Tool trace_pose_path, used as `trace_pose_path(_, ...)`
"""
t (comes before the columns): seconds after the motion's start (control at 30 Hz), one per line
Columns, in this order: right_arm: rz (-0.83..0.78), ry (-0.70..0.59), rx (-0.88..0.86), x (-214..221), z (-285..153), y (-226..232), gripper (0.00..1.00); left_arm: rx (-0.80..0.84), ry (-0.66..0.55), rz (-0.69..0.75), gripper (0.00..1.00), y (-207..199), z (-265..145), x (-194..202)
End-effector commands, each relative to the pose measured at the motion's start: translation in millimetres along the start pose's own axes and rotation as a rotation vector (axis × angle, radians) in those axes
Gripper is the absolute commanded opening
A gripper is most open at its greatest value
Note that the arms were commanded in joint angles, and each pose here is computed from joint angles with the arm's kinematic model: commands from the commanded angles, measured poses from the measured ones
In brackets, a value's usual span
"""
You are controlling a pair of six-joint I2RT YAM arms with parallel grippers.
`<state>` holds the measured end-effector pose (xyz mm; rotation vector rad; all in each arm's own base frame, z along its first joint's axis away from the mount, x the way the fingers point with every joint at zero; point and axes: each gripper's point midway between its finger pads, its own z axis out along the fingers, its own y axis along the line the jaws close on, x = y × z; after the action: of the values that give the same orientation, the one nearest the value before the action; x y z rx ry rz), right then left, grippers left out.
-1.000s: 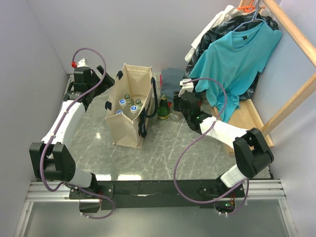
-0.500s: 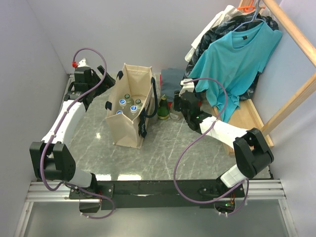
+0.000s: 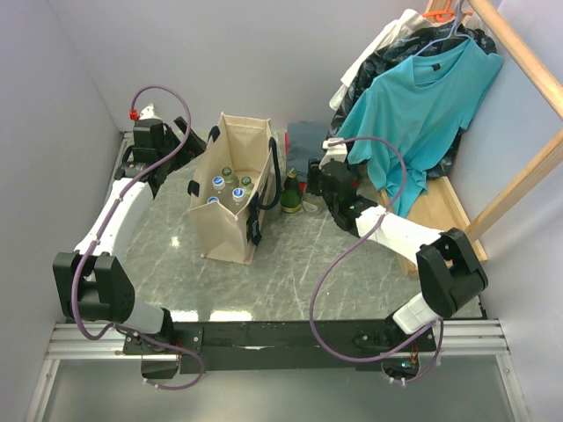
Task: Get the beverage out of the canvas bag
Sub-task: Place the drink at the center of the board.
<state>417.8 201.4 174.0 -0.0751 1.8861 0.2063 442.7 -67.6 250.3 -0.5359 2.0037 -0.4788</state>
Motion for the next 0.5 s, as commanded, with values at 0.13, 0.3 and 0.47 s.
trace_pose_path(0.13,0.046,-0.143,-0.003,-60.0,-10.9,7.1,0.59,0.033,-0.015,-0.003,0.96,-9.5,-3.9,-3.0)
trace_pose_path(0.3,0.045,-0.177,0.0,-75.0,-18.6,4.8,0.6,0.037,-0.018,-0.002,0.96,-11.1,-4.2,-4.0)
trace_pose_path(0.47,0.038,-0.234,-0.009,-101.9,-35.6,5.9,0.61,0.034,-0.017,-0.004,0.96,-10.3,-4.1,-3.3)
